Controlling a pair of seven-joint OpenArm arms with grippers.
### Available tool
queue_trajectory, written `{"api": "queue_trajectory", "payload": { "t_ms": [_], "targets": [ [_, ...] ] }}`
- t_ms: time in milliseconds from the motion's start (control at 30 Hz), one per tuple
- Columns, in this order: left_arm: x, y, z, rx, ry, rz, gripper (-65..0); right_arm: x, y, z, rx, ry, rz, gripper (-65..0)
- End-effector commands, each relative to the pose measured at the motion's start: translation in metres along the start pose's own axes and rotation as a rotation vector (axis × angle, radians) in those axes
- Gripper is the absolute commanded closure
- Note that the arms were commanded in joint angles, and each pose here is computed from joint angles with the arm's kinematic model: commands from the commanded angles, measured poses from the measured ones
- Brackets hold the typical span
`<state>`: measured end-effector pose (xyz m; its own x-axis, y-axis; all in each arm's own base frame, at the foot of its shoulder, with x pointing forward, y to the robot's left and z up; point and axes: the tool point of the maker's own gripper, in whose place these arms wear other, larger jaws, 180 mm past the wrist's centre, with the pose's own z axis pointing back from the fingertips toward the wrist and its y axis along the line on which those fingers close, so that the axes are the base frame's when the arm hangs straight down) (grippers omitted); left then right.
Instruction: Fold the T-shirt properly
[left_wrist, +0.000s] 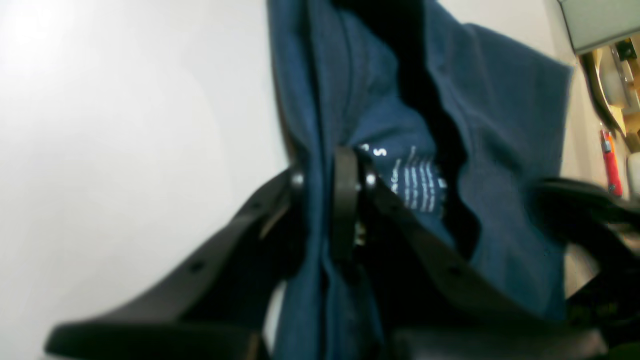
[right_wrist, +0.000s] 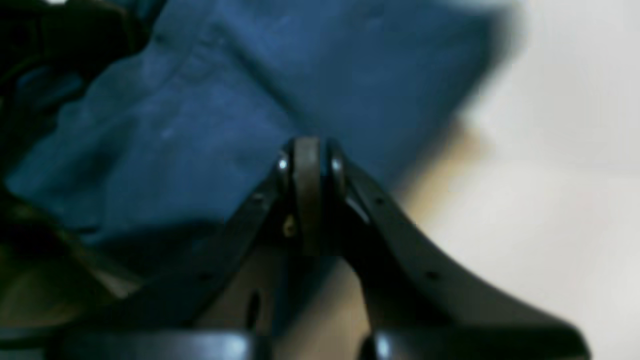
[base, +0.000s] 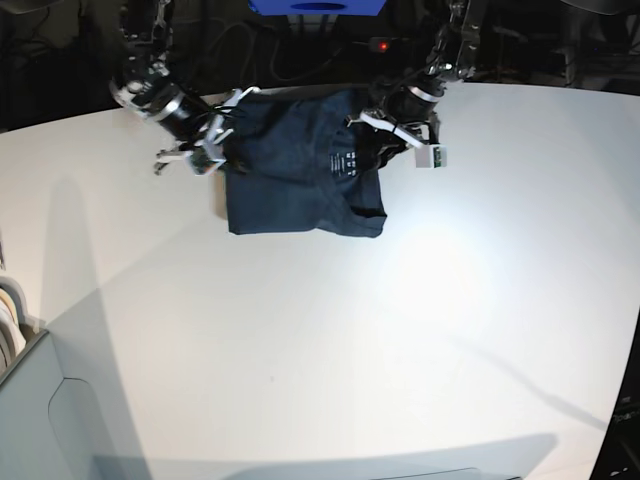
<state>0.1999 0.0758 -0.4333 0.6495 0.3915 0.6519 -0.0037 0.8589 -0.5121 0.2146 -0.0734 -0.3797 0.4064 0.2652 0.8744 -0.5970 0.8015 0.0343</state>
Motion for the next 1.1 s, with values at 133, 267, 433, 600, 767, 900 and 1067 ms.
{"api": "queue_trajectory", "payload": {
  "t_ms": [133,267,433,600,767,900,1067],
  "targets": [
    [0.038,0.009,-0.019,-0.015,0.034,-0.190,0.0,0.070,-0.042,0.044,-0.158,-0.225,0.014,-0.2],
    [0.058,-0.006,-0.055,-0.079,0.170,-0.380,0.0,0.067,-0.070,0.056,-0.243,-0.187,0.023,-0.2],
    [0.081,-0.036,-0.109,-0.127,0.283,-0.616,0.0,0.056,-0.088,0.068,-0.308,-0.138,0.015,-0.2],
    [0.088,-0.096,-0.152,-0.206,0.331,-0.881,0.0,0.049,-0.093,0.075,-0.334,-0.119,0.009,-0.2],
    [0.040,-0.145,-0.162,-0.436,0.526,-1.267,0.0,0.040,-0.089,0.080,-0.334,-0.094,0.002,-0.2],
    [0.018,-0.163,-0.165,-0.541,0.601,-1.423,0.0,0.035,-0.086,0.081,-0.330,-0.080,-0.005,-0.2],
    [0.012,-0.159,-0.172,-0.517,0.589,-1.620,0.0,0.022,-0.083,0.083,-0.326,-0.020,-0.019,-0.2]
  ]
}}
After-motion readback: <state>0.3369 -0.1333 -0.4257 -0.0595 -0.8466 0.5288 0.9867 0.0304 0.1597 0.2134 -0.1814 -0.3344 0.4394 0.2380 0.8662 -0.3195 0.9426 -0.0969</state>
